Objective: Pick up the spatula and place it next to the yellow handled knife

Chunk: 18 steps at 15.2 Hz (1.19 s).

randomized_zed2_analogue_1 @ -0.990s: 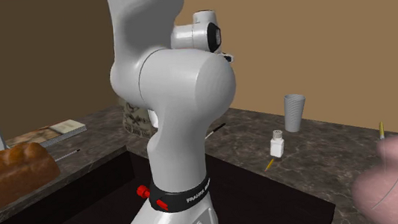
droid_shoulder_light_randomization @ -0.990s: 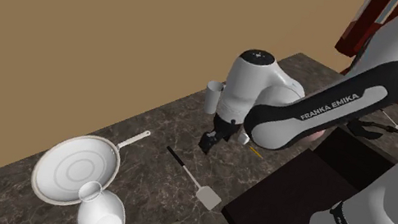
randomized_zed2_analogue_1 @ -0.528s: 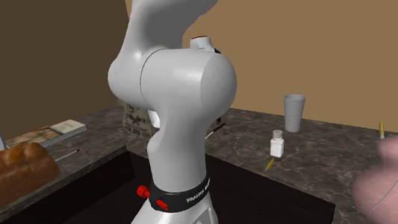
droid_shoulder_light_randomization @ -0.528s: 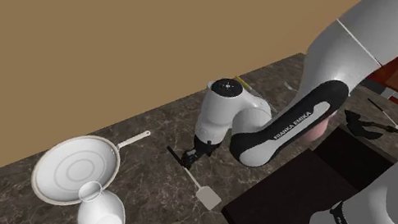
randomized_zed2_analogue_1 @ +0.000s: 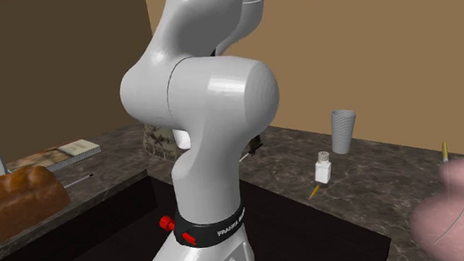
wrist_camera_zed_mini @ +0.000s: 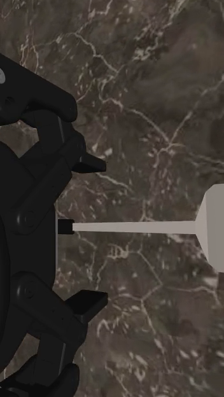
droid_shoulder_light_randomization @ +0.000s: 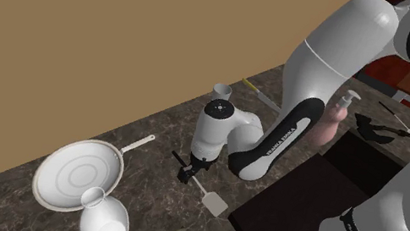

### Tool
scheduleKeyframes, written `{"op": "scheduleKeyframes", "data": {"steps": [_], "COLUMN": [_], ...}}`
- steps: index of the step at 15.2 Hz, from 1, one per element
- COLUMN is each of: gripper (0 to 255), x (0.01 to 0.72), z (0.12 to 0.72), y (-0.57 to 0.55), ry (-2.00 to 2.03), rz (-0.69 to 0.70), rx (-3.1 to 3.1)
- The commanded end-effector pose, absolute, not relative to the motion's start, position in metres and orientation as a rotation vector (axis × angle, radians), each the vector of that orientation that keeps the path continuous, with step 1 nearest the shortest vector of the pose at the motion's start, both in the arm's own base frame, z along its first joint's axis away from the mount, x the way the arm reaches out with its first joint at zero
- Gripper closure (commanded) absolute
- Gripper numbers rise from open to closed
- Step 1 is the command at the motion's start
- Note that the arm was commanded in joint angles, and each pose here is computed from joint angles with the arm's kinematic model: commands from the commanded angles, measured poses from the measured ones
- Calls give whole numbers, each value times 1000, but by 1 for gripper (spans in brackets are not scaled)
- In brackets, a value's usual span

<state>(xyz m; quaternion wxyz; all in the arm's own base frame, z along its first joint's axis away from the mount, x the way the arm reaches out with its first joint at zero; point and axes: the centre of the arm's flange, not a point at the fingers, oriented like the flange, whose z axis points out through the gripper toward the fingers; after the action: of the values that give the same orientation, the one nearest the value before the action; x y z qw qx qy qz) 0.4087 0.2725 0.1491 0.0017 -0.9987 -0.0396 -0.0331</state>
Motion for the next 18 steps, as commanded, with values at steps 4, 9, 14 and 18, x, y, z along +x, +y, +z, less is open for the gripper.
{"op": "scheduleKeyframes", "data": {"steps": [4,9,14,18], "gripper": [0,0,255,255], "x": [410,410,410,410], "z": [133,133,133,133], "y": [272,272,272,272], "ry": [-125,-125,-125,-125], "rz": [-104,-104,-104,-104], "rx": [-3134,-3134,-3134,-3134]}}
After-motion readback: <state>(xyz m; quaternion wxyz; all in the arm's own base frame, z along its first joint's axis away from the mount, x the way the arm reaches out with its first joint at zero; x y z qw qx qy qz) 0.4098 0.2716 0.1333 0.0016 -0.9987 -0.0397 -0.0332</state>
